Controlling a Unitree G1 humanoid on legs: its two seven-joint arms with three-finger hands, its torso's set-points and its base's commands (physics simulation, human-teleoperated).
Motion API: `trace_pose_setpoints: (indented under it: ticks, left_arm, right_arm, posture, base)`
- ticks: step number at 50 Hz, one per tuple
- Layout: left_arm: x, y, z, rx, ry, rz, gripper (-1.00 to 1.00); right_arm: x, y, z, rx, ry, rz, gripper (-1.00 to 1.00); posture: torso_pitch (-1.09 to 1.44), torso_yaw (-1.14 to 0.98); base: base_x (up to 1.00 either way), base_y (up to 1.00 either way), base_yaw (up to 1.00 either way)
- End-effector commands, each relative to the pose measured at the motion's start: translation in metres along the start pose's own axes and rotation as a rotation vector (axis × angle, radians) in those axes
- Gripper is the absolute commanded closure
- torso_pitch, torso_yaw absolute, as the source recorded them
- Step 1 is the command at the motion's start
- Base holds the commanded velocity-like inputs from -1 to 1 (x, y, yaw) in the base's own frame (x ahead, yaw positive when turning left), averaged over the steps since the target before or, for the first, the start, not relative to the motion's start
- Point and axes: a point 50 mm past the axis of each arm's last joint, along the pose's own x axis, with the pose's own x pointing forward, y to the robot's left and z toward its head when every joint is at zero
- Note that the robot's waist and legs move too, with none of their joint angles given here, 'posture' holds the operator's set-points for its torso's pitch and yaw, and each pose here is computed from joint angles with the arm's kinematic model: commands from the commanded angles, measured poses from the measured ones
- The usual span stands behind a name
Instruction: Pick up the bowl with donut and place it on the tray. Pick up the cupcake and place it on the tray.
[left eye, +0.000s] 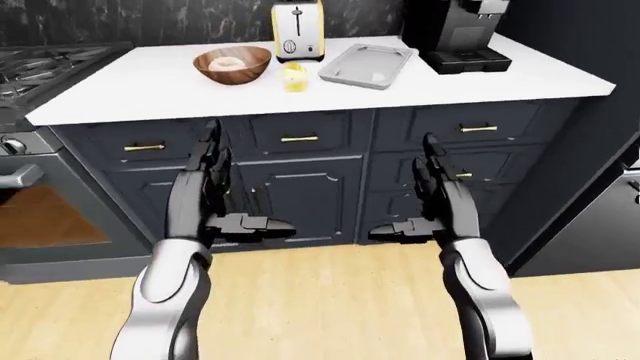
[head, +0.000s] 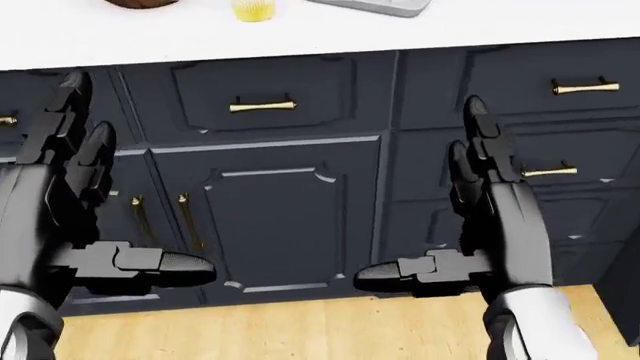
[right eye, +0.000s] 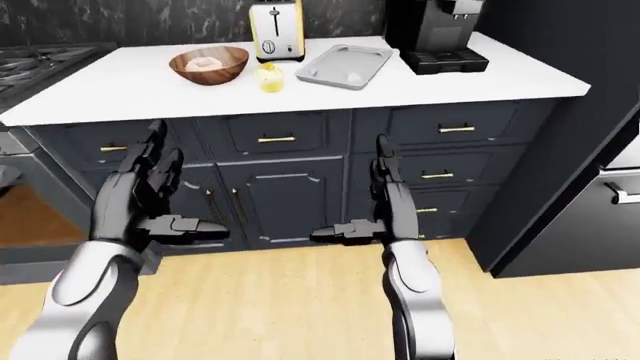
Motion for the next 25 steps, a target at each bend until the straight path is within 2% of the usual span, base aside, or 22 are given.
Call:
trace_pose_setpoints:
  ticks: [1, 11, 14, 18, 25]
  left_arm:
    - [-0.0019, 0.0009, 0.0126, 0.015, -0.072, 0.009, -1.00]
    - [-0.0035, 0.0010, 0.0135, 0.018, -0.072, 0.011, -1.00]
    - [-0.0037, 0.0010, 0.0124, 0.020, -0.071, 0.012, -1.00]
    - [-0.0037, 0.0007, 0.0109, 0.023, -0.069, 0.012, -1.00]
    - [-0.0049, 0.0006, 0.0139, 0.035, -0.071, 0.011, -1.00]
  right_arm:
    - [0.0009, 0.0050, 0.0138, 0.005, -0.083, 0.025, -1.00]
    - [0.0006, 0.0063, 0.0148, 0.024, -0.092, 0.035, -1.00]
    - [0.0005, 0.0044, 0.0152, 0.031, -0.099, 0.024, -1.00]
    - [-0.0012, 0.0060, 0.0161, 0.060, -0.115, 0.049, -1.00]
    - [-0.0014, 0.0067, 0.0158, 0.060, -0.114, 0.049, -1.00]
  posture:
    - [0.00, 0.00]
    - [0.00, 0.00]
    - [0.00, 0.00]
    - [0.00, 0.00]
    - [0.00, 0.00]
  base:
    - [0.00, 0.62, 0.00]
    - [0.00, 0.60, 0.00]
    - [0.00, 0.00, 0.00]
    - [0.00, 0.00, 0.00]
    - [0.24, -0.01, 0.00]
